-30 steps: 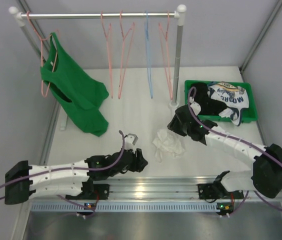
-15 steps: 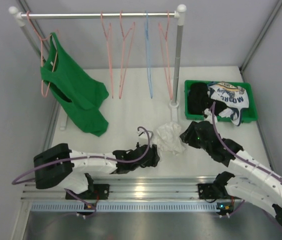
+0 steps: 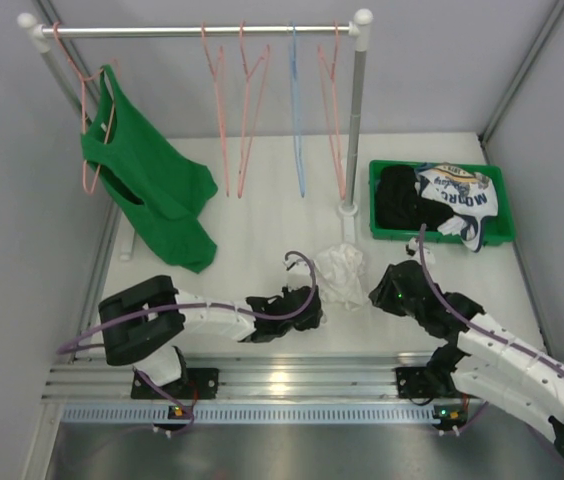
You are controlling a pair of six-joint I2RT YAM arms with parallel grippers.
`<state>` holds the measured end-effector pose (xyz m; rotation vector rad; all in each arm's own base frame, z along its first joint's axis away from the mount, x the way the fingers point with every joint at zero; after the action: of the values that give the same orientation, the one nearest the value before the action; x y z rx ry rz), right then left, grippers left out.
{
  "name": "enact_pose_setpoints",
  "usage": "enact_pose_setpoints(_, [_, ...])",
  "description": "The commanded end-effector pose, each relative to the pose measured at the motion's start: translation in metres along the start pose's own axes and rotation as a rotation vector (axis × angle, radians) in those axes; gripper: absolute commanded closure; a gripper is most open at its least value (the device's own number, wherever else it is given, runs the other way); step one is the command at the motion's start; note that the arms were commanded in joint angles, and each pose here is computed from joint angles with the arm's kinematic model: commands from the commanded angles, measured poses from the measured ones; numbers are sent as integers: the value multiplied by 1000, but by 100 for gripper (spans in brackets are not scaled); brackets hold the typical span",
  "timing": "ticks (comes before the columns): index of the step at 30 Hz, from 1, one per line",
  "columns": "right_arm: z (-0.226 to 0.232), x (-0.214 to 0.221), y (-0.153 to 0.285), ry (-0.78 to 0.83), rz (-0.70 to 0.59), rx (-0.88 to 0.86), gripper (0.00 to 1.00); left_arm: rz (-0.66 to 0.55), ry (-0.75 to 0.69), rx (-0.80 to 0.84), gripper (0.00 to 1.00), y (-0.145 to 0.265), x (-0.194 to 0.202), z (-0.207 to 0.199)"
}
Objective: Place the tank top on the hanger
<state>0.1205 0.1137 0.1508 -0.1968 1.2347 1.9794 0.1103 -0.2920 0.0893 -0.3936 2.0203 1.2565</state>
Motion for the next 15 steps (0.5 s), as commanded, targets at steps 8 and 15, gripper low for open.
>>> enact_pose_setpoints(8, [3,15,-25,8,68,-69,67,-30,24,-37,85,-7,-5,1])
enact_pose_setpoints(15, [1,19,-27,-34,63,-65,63,-51,17,-49,100,8,-11,9])
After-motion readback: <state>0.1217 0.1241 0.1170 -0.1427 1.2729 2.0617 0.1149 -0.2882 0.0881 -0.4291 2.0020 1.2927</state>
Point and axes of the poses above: each gripper's point midway between its finger pads, its own y axis back along the fingers, its own z axis along the line the jaws close on, x = y × z, the point moved 10 cm from there along y, back along the fingers, and after that the axes turned 10 degrees about -y, right-handed, at the moved point
